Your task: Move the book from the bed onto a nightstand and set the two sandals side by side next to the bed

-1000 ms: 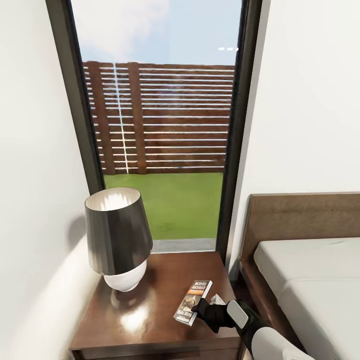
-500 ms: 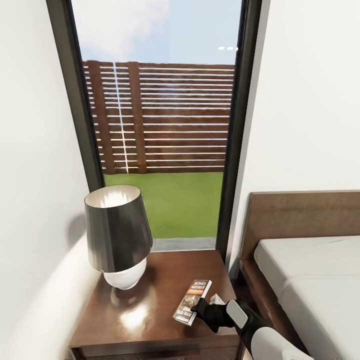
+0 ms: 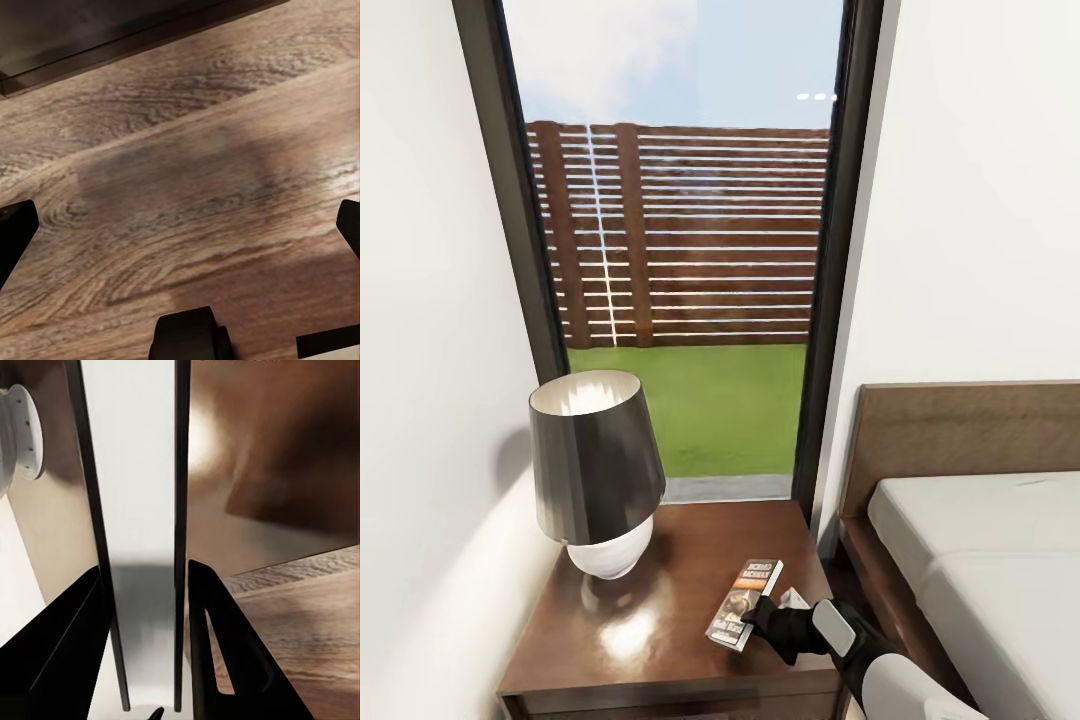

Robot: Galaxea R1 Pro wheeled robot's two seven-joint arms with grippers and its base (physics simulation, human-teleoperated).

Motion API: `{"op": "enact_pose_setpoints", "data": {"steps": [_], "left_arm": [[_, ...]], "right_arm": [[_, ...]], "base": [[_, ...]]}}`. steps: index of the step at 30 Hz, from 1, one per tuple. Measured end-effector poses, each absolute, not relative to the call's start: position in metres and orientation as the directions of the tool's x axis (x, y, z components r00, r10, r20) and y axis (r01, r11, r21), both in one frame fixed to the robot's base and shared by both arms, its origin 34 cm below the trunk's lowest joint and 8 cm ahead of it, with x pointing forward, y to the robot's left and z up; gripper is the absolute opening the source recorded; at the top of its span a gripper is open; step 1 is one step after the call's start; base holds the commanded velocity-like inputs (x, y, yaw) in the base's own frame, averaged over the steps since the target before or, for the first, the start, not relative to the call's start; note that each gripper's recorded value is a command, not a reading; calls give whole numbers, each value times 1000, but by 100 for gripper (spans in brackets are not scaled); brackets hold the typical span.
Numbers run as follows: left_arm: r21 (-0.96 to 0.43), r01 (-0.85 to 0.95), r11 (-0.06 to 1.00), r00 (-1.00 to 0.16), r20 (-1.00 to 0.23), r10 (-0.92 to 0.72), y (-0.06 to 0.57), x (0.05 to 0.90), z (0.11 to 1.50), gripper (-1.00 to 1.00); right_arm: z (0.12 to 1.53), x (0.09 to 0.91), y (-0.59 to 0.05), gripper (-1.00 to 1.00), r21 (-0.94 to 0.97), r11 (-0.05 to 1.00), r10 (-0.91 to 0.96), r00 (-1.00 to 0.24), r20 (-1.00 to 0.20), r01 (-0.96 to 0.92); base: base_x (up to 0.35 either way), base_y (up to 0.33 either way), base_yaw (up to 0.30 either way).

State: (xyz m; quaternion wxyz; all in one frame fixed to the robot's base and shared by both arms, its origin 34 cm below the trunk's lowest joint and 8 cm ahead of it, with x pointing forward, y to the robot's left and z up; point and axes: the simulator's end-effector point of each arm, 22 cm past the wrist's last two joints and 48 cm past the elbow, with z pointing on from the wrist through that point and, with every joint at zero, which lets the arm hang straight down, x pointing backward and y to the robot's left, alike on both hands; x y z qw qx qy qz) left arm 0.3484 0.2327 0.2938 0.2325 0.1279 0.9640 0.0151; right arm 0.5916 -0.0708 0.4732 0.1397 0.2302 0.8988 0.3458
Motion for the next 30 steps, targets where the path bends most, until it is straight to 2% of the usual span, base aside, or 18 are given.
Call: {"op": "enact_pose_setpoints", "data": {"steps": [30], "left_arm": [[90, 239, 967, -859, -444, 254, 233, 348, 294, 100]], "right_arm": [[489, 610, -71, -100, 697, 653, 510, -852, -117, 296]], "base": [[0, 0, 0]]}}
